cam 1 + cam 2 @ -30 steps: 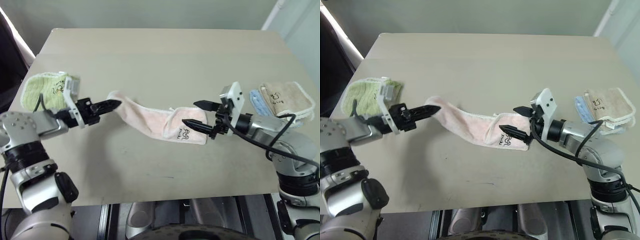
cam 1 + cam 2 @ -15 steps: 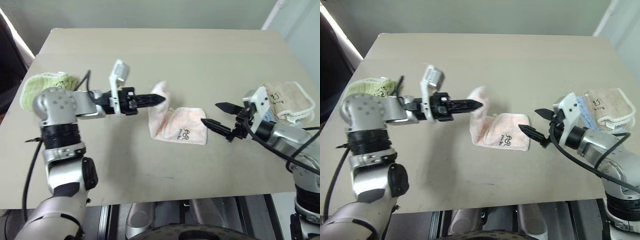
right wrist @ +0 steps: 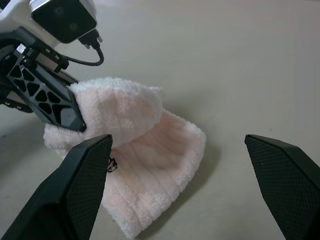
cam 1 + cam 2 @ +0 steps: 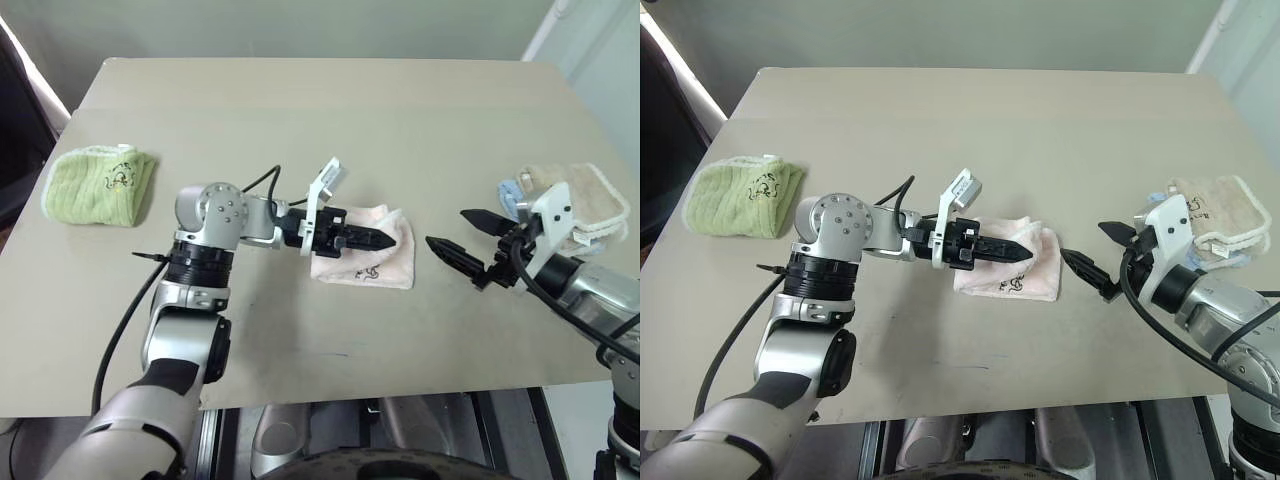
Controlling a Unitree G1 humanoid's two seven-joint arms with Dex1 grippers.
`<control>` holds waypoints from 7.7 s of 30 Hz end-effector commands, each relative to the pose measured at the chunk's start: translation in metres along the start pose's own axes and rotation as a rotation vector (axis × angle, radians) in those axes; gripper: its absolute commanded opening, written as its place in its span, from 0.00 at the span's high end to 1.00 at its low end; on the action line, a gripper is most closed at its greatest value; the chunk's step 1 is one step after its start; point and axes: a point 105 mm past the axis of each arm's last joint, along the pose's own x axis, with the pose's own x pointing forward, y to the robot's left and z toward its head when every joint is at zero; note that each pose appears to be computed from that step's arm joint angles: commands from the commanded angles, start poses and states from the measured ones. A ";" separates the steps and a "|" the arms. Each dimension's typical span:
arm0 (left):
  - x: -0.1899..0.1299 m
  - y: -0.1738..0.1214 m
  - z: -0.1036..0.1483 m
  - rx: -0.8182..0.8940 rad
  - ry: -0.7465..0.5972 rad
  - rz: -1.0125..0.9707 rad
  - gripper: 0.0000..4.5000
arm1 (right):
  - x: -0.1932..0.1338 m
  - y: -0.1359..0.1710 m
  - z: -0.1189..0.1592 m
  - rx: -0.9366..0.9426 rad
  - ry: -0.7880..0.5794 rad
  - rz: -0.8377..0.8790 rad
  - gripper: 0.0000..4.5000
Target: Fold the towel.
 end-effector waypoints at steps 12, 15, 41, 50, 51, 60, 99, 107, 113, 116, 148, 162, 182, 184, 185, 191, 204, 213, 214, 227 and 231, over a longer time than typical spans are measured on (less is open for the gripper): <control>0.015 0.004 0.002 0.089 0.016 0.002 0.99 | -0.009 0.002 0.010 -0.043 -0.030 -0.046 0.00; 0.017 0.007 0.001 0.100 0.021 0.004 0.99 | -0.010 0.002 0.010 -0.042 -0.030 -0.052 0.00; 0.014 -0.012 0.002 0.213 -0.004 -0.100 0.60 | -0.003 -0.001 0.014 -0.069 -0.020 -0.038 0.00; 0.012 -0.018 0.001 0.208 0.009 -0.132 0.37 | -0.002 -0.002 0.015 -0.071 -0.019 -0.035 0.00; 0.012 -0.018 0.001 0.205 0.008 -0.134 0.32 | -0.002 -0.002 0.015 -0.071 -0.019 -0.036 0.00; 0.010 -0.034 0.013 0.239 -0.034 -0.195 0.00 | -0.003 -0.004 0.016 -0.067 -0.026 -0.043 0.00; -0.041 0.026 0.002 1.106 -0.150 0.059 0.99 | 0.098 0.015 0.026 0.074 -0.156 0.174 1.00; -0.026 0.046 -0.028 1.128 -0.064 0.034 0.99 | 0.105 0.018 -0.028 0.143 -0.065 0.111 1.00; -0.023 0.049 -0.044 1.158 -0.007 -0.022 0.99 | 0.101 0.005 -0.085 0.127 0.072 -0.007 1.00; -0.022 0.052 -0.042 1.152 -0.016 -0.005 0.99 | 0.098 -0.007 -0.095 0.093 0.094 -0.063 1.00; -0.089 0.037 0.005 0.675 -0.219 0.171 0.00 | 0.022 -0.013 0.009 0.280 -0.091 0.157 0.00; -0.094 0.062 -0.011 -0.114 -0.235 0.246 0.00 | 0.009 -0.022 -0.001 0.285 0.021 0.123 0.00; -0.035 0.060 -0.043 -0.412 -0.099 0.080 0.00 | 0.006 -0.014 -0.008 0.258 0.062 0.117 0.00; -0.032 0.061 -0.039 -0.415 -0.111 0.077 0.00 | 0.005 -0.008 -0.005 0.238 0.061 0.149 0.00; -0.030 0.061 -0.037 -0.414 -0.114 0.077 0.00 | 0.004 -0.005 -0.004 0.216 0.066 0.165 0.00; -0.022 0.060 -0.031 -0.414 -0.125 0.062 0.00 | 0.003 0.004 -0.007 0.090 0.115 0.217 0.00; -0.011 0.058 -0.039 -0.410 -0.059 0.068 0.53 | -0.004 0.013 0.008 -0.066 0.044 0.318 0.00; -0.007 0.059 -0.037 -0.391 -0.044 0.080 0.68 | -0.006 0.020 -0.002 -0.121 0.093 0.376 0.00; -0.006 0.059 -0.038 -0.393 -0.041 0.081 0.68 | -0.006 0.020 -0.002 -0.121 0.092 0.377 0.00; 0.001 0.059 -0.044 -0.383 -0.023 0.081 0.73 | -0.006 0.018 -0.006 -0.115 0.085 0.357 0.00; 0.002 0.059 -0.044 -0.379 -0.031 0.077 0.96 | -0.007 0.020 -0.006 -0.113 0.084 0.362 0.00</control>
